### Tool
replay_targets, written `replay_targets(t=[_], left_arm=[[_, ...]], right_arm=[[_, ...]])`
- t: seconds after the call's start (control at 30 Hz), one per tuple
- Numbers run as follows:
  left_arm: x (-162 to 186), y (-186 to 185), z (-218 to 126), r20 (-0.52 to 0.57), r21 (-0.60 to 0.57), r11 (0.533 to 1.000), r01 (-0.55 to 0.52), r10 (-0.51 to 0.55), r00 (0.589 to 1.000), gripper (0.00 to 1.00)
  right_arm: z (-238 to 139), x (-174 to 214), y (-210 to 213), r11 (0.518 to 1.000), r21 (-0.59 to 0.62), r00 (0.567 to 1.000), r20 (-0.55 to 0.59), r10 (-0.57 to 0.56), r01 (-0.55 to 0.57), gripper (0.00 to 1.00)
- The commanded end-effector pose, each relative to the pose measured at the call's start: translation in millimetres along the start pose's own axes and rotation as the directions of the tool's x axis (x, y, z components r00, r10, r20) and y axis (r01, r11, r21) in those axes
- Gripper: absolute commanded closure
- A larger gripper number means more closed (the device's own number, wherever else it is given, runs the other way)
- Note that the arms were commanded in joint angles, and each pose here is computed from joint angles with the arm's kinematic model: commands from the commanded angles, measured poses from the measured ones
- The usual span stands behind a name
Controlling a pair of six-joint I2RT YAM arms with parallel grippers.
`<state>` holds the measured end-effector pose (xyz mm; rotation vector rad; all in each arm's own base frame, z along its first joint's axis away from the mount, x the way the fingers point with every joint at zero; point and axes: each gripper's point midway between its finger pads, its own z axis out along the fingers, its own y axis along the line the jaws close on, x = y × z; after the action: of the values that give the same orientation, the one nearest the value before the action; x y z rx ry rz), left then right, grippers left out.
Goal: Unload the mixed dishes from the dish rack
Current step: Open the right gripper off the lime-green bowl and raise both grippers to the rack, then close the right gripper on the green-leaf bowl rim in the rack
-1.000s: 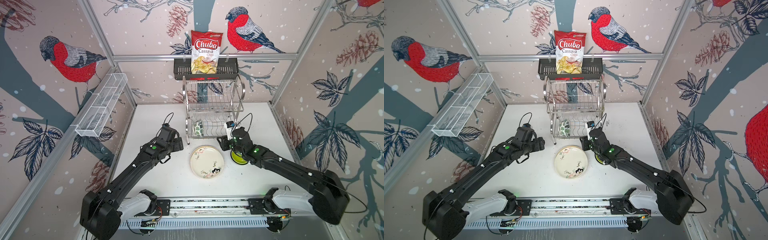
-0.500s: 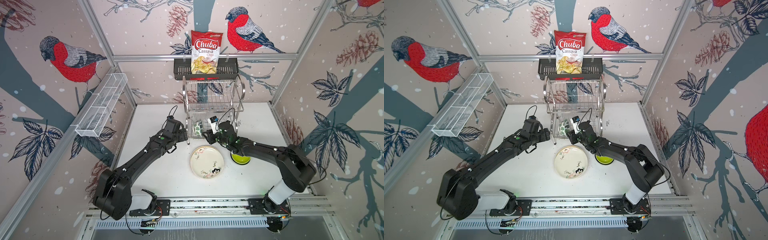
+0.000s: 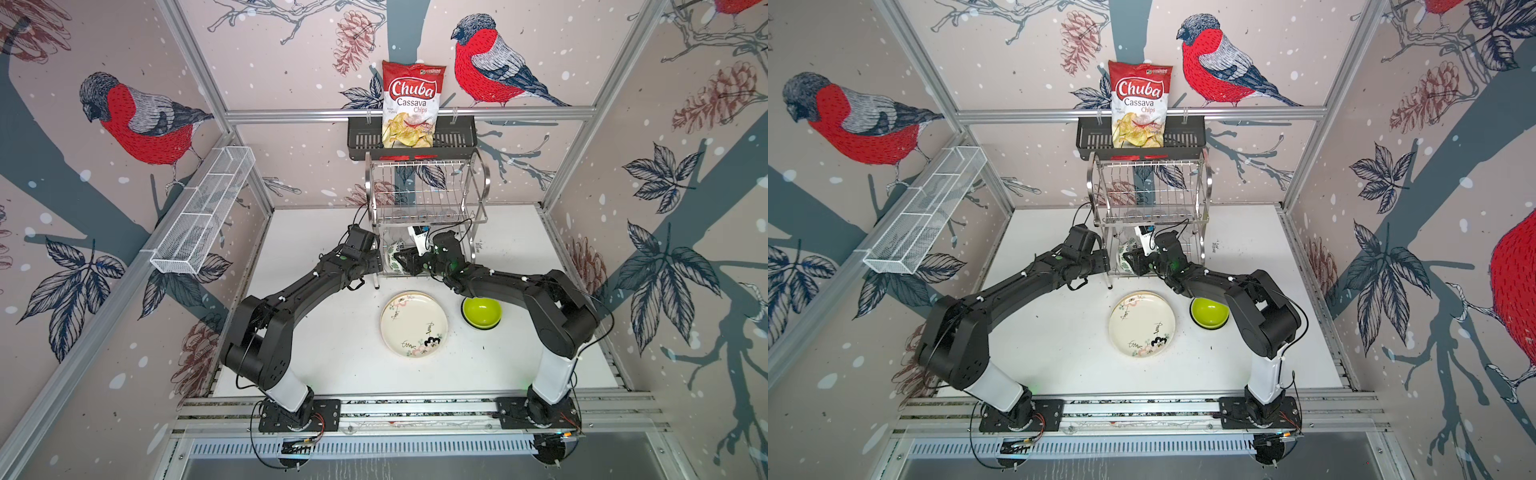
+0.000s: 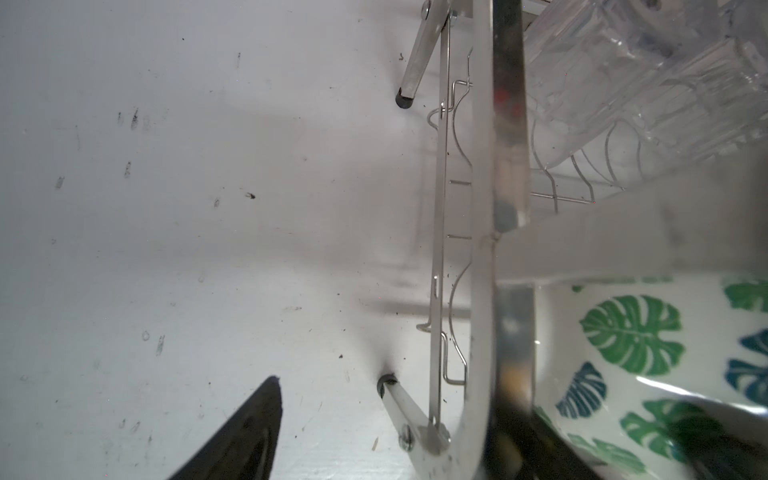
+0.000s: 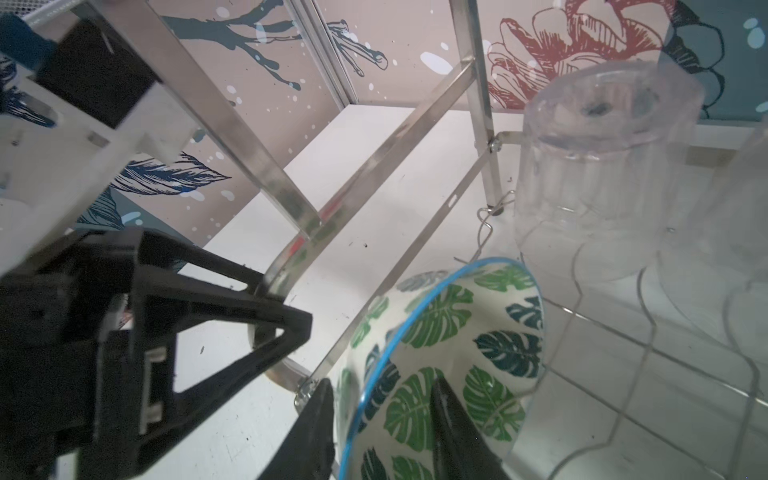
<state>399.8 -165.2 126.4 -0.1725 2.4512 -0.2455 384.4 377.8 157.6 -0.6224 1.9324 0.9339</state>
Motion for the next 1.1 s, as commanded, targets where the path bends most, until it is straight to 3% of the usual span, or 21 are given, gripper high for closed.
replay_targets(t=[0.0,0.13,0.3,0.6,1.07], left_arm=[[-12,-6,4,0.040,0.016,1.000,0.003,-0.003,0.999,0.26],[-15,-8,8,0.045,0.018,1.000,0.002,-0.003,0.999,0.34],[-15,-8,11,0.043,0.010,1.000,-0.004,0.003,0.999,0.56],[-16,-9,10,0.040,0.012,1.000,-0.008,0.007,0.999,0.85],[-14,-14,3,0.031,0.053,0.999,0.002,-0.004,1.000,0.90]], right_arm=[[4,-11,5,0.999,-0.038,0.999,0.039,0.002,0.000,0.60],[10,-9,0,0.998,-0.048,0.999,0.043,0.030,-0.028,0.61],[19,-4,-4,0.989,-0.111,0.994,0.029,0.101,-0.098,0.67],[33,-1,-8,0.970,-0.168,0.984,-0.009,0.179,-0.178,0.79],[30,5,-11,0.934,-0.218,0.959,-0.023,0.283,-0.282,1.00]])
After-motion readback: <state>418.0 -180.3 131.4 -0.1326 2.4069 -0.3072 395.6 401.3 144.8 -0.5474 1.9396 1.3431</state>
